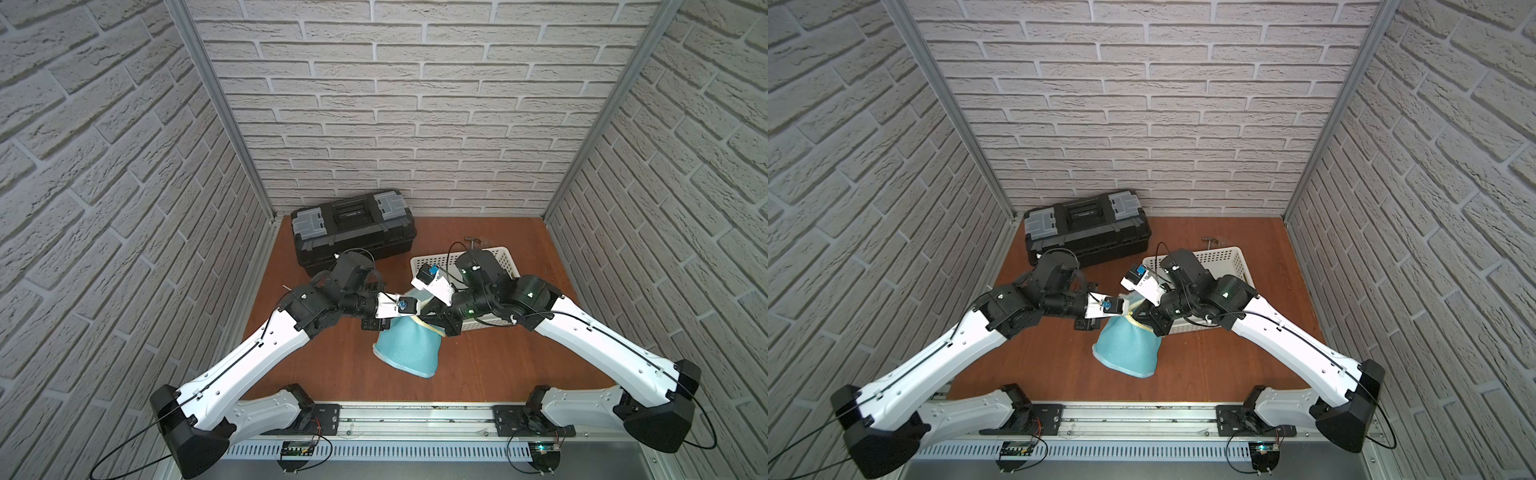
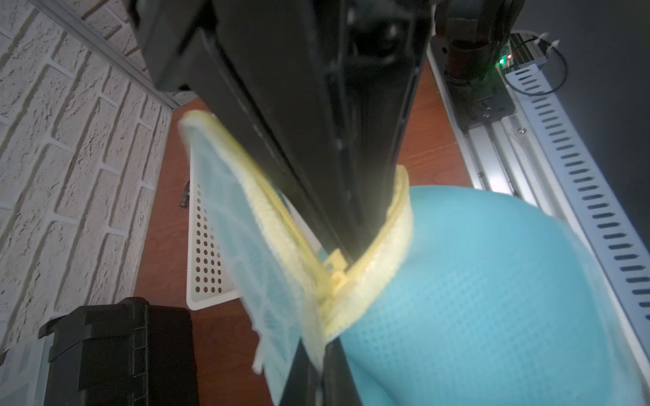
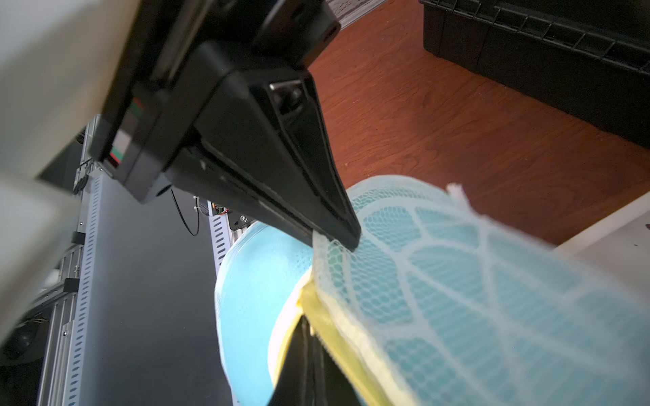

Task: Turn the laundry bag inside out
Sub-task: Zip the zipper on the laundry bag.

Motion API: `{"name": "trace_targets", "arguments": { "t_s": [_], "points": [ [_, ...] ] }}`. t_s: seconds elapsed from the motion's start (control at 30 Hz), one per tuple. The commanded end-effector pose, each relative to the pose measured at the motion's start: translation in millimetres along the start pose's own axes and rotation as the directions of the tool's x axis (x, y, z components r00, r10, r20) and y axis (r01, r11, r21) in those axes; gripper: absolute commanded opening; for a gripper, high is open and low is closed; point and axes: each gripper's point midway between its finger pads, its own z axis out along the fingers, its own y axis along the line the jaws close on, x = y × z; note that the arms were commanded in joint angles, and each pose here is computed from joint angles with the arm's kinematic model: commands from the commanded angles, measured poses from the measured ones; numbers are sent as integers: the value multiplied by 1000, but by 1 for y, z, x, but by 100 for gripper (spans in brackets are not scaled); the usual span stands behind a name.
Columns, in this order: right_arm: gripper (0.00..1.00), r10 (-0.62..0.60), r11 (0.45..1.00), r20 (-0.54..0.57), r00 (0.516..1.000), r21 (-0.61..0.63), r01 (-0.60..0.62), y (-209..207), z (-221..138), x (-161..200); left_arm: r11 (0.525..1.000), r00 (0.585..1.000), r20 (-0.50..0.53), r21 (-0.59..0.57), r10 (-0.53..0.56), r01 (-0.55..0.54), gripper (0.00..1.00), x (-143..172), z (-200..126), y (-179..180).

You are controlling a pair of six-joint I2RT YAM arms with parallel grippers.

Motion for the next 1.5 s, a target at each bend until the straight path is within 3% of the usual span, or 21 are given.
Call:
{"name": "trace_targets", "arguments": {
  "t_s": [0.0,0.17,0.8,0.83,0.87,0.9,0.93,0.97,1.07,1.23,1.47],
  "points": [
    [3,-49,998,13,999,30,48,2,-11,-3,998,999,31,-46,41,-40,0,-9,-8,5],
    [3,-29,994,-39,999,106,33,-12,-16,17,993,999,10,-111,37,-35,0,-1,-24,12],
    [3,16,983,-70,997,182,-3,-25,-45,46,964,995,-60,-250,80,-92,0,24,-70,14],
    [3,17,984,-62,998,178,-5,-24,-45,45,964,995,-62,-251,81,-94,5,24,-70,14],
    [3,15,985,-54,998,172,-6,-23,-45,43,964,995,-57,-248,82,-94,21,24,-69,14],
    [3,15,985,-53,998,170,-6,-23,-44,41,968,996,-48,-237,79,-88,50,23,-67,13],
    [3,16,985,-52,999,170,-7,-24,-42,38,969,997,-39,-234,74,-81,70,21,-66,14],
    [3,12,987,-44,999,159,-5,-23,-41,34,971,997,-25,-224,75,-79,77,18,-63,13],
    [3,-1,993,-25,1000,118,4,-17,-33,19,972,995,6,-214,103,-99,84,6,-56,12],
    [3,-32,998,-17,999,56,33,-8,-16,2,975,988,-9,-164,151,-151,86,-9,-39,7],
    [3,-56,998,-6,998,6,56,1,-1,-11,984,991,-56,-121,121,-127,88,-3,-19,9]
  ]
}}
